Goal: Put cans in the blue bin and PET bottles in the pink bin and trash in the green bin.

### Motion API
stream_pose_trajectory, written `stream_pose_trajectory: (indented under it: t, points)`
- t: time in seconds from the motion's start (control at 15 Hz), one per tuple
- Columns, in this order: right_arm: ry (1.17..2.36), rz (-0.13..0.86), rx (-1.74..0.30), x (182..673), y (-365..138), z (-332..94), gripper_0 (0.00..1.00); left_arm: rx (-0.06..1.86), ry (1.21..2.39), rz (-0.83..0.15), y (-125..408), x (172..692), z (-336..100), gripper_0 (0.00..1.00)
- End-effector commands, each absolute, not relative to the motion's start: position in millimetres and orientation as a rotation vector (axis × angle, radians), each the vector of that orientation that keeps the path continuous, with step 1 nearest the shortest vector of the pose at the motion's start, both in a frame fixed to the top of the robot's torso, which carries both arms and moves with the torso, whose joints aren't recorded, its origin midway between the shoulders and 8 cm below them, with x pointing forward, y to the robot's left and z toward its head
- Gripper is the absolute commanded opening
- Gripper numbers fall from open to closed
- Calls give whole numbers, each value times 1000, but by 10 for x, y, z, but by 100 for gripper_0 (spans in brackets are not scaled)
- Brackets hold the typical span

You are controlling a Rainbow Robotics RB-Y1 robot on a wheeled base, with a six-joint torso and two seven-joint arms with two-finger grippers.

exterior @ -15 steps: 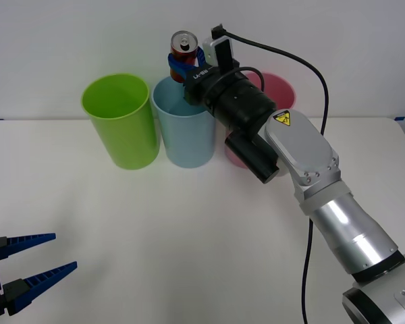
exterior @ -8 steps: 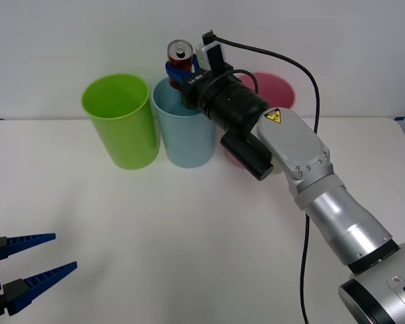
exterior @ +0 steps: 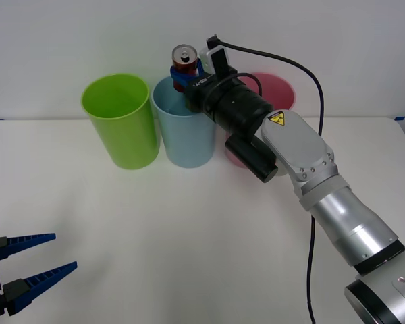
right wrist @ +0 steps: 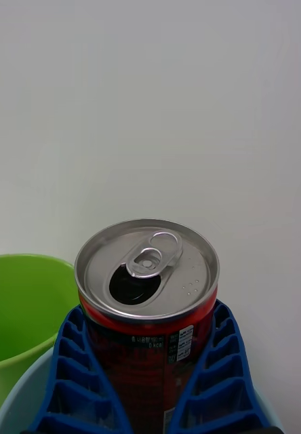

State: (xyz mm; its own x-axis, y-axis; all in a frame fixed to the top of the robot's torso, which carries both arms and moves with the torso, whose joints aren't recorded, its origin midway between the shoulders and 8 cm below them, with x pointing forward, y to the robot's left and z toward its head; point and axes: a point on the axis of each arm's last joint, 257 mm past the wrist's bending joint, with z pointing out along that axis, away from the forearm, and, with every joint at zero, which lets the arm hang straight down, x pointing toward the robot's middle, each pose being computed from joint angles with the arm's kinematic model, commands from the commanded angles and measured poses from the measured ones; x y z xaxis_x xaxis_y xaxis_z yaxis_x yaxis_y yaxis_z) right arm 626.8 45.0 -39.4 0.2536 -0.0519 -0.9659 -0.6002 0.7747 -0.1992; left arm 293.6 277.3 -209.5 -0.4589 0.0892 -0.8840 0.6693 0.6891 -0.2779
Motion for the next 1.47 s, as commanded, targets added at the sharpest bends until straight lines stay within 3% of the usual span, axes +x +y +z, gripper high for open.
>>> stream_pose_trajectory:
  t: [0.07,0.4,0.47,0.53,0.6,1.47]
  points:
    - [1279,407,-610,6272,440,-394,0,587,1953,-772,2773,2936,-2095,100]
    - [1280,407,-612,6272,443,-405,0,587,1953,-772,2773,2936,-2095,100]
    - [1277,395,-609,6283,427,-392,33,587,1953,-772,2773,2936,-2095,100]
    - [1279,396,-605,6288,417,-391,92,587,1953,-772,2773,2936,-2095,100]
    - [1276,391,-609,6288,417,-391,100,587,1953,-772,2773,2936,-2095,100]
    - [1278,396,-602,6296,385,-378,100,587,1953,-772,2773,2936,-2095,100]
